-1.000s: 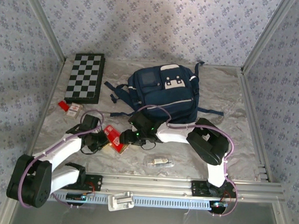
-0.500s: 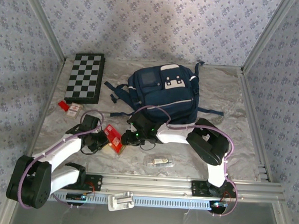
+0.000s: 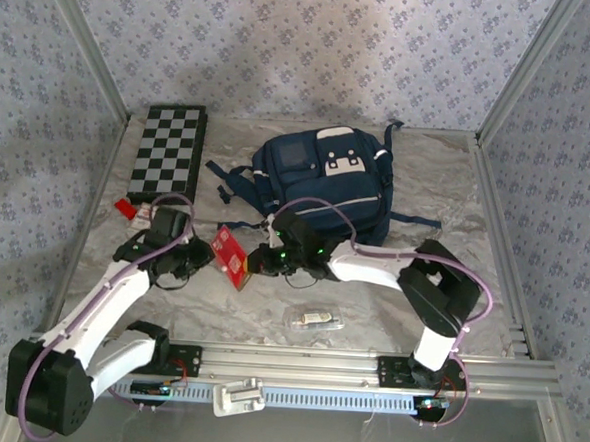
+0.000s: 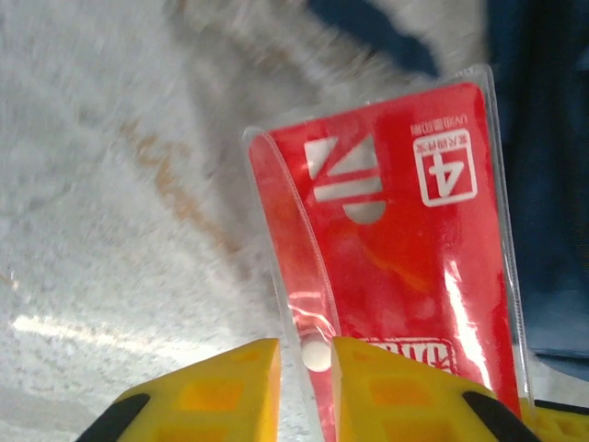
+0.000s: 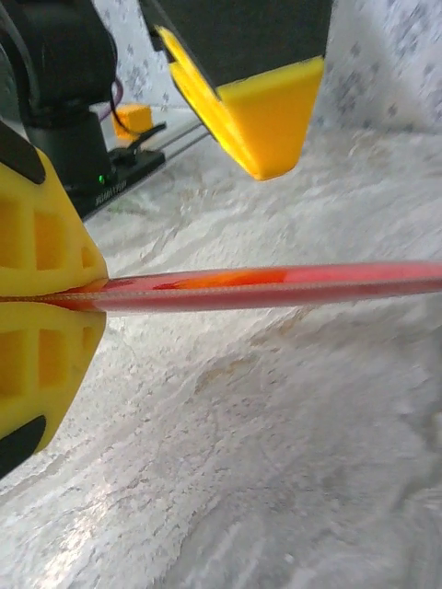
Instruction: Pack the student bag
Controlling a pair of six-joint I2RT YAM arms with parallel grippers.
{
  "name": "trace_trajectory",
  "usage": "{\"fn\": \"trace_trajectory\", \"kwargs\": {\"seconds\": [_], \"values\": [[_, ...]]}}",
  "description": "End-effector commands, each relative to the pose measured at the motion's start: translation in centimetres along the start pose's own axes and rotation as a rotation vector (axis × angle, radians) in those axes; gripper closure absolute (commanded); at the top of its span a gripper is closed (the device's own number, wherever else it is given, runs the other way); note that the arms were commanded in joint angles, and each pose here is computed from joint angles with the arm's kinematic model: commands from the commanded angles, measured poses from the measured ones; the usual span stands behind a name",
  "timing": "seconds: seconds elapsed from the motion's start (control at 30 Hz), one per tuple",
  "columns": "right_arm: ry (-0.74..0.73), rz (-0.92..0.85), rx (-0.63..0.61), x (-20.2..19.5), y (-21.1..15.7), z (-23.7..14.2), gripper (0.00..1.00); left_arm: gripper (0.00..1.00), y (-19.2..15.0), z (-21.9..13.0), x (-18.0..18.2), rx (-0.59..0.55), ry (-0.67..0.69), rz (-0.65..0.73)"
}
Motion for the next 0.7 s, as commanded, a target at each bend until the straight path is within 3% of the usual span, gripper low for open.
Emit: {"fn": "trace_trajectory", "kwargs": {"seconds": [0.0, 0.1, 0.27, 0.53, 0.67], "values": [[0.015, -0.058, -0.074, 1.9, 0.9, -4.0, 0.99, 0.75, 2.1, -2.5, -1.2, -0.073, 0.013, 0.08], [-0.022, -0.045, -0.131, 1.5, 2.0, -7.3, 0.99, 0.68, 3.9, -3.6, -3.6, -0.128, -0.039, 0.175], [-0.053, -0.008, -0.248, 0.2, 3.7, -13.3, 0.99, 0.61, 5.8, -3.5, -9.0, -0.196, -0.053, 0.478], [-0.113, 0.141, -0.436, -3.9, 4.1, -22.8, 0.99, 0.52, 4.6, 0.3, -18.7, -0.267, -0.119, 1.061], [-0.157, 0.209, -0.495, -6.1, 3.4, -25.8, 0.99, 0.43, 3.8, 3.0, -21.6, -0.283, -0.124, 1.245]]}}
Point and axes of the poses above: each hand's point on the last joint's axis, 136 mm out from that joint toward the fingers, its own z axis out along the fingers, its own x axis along the line the jaws close on, y = z × x, the point moved 5 cm from there along -z, back along the fingers, and after that the axes turned 15 degrees about z, right-handed, at the moved point
